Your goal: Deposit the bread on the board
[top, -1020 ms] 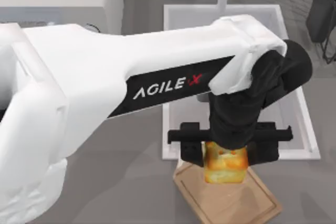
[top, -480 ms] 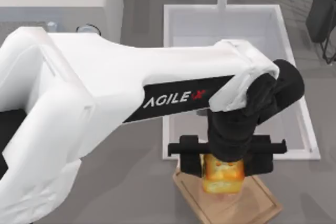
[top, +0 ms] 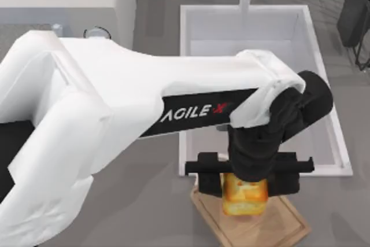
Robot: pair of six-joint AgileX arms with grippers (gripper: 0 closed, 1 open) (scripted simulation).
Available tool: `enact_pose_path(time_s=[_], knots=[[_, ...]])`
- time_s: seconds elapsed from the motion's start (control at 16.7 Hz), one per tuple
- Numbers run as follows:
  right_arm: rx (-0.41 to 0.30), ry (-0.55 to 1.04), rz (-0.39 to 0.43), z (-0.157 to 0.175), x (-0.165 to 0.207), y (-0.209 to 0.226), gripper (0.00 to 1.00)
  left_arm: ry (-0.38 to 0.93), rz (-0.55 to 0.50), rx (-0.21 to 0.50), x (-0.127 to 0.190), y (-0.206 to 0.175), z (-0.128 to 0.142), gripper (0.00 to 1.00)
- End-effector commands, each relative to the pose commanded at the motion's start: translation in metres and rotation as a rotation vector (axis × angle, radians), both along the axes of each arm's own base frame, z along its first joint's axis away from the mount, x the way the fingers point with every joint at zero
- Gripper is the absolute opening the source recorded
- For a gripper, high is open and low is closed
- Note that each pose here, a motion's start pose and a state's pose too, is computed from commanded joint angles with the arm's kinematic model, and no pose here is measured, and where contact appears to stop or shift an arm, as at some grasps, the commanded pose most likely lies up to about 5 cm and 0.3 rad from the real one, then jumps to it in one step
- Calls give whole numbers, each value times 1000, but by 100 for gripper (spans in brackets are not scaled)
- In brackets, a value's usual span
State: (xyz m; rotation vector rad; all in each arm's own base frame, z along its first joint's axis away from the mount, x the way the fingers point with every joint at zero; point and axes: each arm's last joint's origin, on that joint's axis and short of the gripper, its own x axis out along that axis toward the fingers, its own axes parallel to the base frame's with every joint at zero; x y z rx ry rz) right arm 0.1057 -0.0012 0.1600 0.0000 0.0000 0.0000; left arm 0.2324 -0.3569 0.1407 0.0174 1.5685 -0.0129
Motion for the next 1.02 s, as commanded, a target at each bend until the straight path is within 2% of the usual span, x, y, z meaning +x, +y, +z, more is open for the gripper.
enact_pose_path(time_s=[0.66, 1.02], knots=[[0, 0, 0, 0, 0, 0, 100, 0, 0, 0, 0, 0, 0, 98], [0, 0, 0, 0, 0, 0, 100, 0, 0, 0, 0, 0, 0, 100]])
